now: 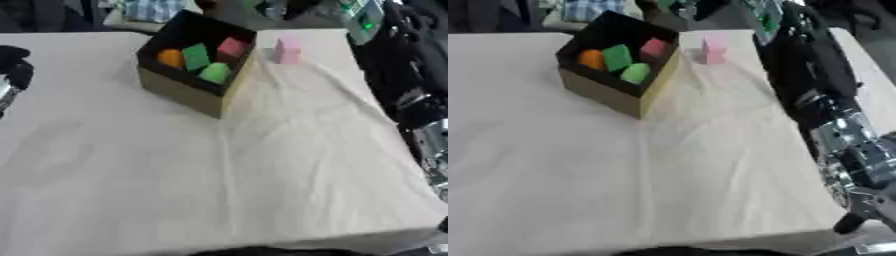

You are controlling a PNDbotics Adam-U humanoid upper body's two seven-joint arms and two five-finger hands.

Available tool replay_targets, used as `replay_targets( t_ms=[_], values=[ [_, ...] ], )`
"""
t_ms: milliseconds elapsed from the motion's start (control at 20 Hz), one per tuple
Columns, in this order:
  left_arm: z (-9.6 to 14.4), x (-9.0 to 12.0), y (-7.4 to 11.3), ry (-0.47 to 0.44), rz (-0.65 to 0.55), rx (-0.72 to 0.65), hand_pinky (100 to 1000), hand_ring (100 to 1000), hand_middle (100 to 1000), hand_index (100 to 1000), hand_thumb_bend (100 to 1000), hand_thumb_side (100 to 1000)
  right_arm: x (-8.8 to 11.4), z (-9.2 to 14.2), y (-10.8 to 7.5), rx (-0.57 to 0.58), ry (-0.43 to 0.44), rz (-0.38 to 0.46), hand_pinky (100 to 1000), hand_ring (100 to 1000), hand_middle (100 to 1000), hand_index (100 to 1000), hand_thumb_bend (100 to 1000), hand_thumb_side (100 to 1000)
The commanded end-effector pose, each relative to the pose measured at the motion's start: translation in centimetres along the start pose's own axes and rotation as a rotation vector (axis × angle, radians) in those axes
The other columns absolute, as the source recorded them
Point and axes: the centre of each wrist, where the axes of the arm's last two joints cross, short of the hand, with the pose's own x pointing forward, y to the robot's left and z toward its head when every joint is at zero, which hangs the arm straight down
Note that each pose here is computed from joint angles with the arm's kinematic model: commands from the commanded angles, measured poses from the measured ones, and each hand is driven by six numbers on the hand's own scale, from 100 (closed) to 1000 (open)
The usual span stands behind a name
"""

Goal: Pick up objects on the table and place them in the box.

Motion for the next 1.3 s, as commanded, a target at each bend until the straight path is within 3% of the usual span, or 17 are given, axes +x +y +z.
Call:
replay_targets(
  t_ms=[50, 200, 250, 300, 600, 900, 1100, 1300],
  values=[
    [-0.5, 0.9, 0.6, -0.036, -0.014, -0.001, 832, 680, 600, 784, 350, 687, 1.0, -1.4, -0.1, 0.018, -0.025, 0.038, 733, 754, 686, 748, 100, 100],
    [-0.6, 0.9, 0.5, -0.039, -0.01, -0.005, 832, 680, 601, 784, 350, 688, 2.0, -2.1, 1.1, 0.043, -0.054, 0.054, 744, 779, 766, 873, 100, 100],
    [-0.6, 0.9, 0.4, -0.04, -0.008, -0.006, 832, 680, 601, 784, 350, 688, 2.3, -2.3, 1.3, 0.047, -0.063, 0.066, 747, 786, 783, 899, 143, 100],
    [-0.7, 1.0, 0.4, -0.041, -0.007, -0.007, 832, 680, 601, 784, 350, 688, 2.5, -2.5, 1.4, 0.046, -0.071, 0.08, 758, 807, 841, 967, 321, 158],
    [-0.7, 0.9, 0.4, -0.039, -0.006, -0.008, 833, 681, 601, 784, 349, 688, 3.5, -3.0, 1.1, -0.025, -0.103, 0.156, 780, 832, 924, 1000, 559, 361],
    [-0.6, 0.9, 0.4, -0.039, -0.006, -0.008, 833, 681, 601, 784, 348, 688, 3.0, -2.6, 0.5, -0.115, -0.057, 0.165, 780, 837, 931, 1000, 543, 406],
    [-0.6, 0.8, 0.4, -0.034, -0.008, -0.006, 833, 681, 600, 783, 347, 690, 0.8, -1.1, -0.4, -0.223, 0.092, 0.086, 767, 823, 909, 1000, 478, 412],
    [-0.5, 0.8, 0.5, -0.033, -0.009, -0.005, 833, 681, 600, 783, 346, 690, -2.1, 1.2, -1.3, -0.35, 0.301, -0.039, 750, 802, 877, 978, 412, 419]
  ],
)
